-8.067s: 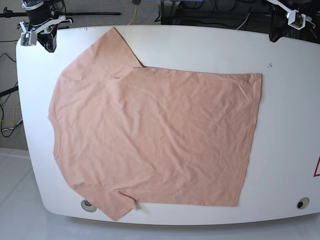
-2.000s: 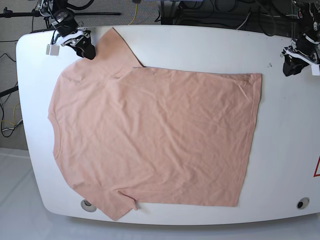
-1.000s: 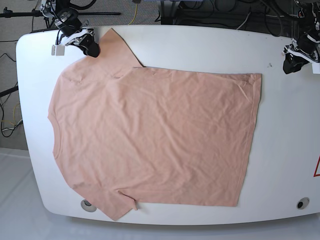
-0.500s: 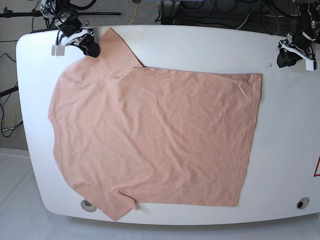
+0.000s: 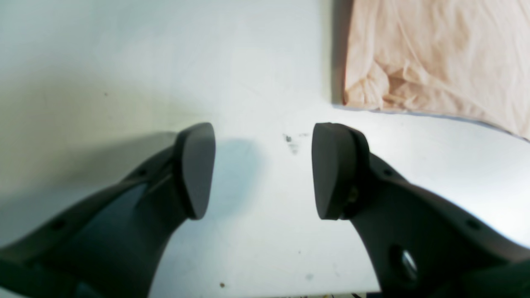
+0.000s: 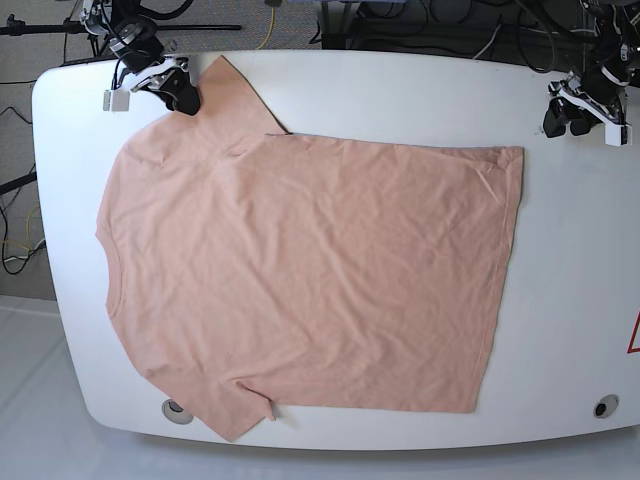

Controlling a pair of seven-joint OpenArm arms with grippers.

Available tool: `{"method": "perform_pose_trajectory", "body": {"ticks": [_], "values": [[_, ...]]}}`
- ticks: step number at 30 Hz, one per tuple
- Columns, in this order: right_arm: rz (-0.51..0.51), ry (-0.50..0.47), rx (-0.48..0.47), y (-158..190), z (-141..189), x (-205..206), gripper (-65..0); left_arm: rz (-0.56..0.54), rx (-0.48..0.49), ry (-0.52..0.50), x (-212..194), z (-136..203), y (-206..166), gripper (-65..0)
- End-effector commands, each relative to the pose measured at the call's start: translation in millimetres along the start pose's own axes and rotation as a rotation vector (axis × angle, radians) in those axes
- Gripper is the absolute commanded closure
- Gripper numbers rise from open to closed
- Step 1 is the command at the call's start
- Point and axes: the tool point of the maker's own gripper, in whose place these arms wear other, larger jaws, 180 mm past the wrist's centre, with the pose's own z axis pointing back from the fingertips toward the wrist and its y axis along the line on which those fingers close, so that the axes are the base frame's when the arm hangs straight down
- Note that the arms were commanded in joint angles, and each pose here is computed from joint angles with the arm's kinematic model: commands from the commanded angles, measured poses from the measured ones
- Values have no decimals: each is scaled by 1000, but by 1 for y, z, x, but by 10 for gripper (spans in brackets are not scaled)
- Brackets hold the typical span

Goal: Fold the T-shirt properly
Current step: 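Position both open grippers at the shirt's shoulder edge corners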

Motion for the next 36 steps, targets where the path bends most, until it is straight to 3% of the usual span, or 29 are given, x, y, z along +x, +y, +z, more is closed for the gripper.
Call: {"method": "perform_pose_trajectory", "body": {"ticks": [1, 7, 23, 29, 36], "values": [[8, 34, -27, -5, 3, -6, -85, -14, -13, -34, 11, 6, -1, -310], [12, 32, -26, -4, 2, -5, -1, 8, -17, -48, 14, 6, 0, -295], [19, 46, -29, -6, 3, -6, 0, 64, -38, 17, -2, -11, -3, -261], [16, 47, -29, -6, 4, -6, 0, 70, -48, 28, -2, -16, -6, -284], [16, 47, -32, -7, 5, -7, 0, 79, -56, 3, 5, -15, -6, -408]]}}
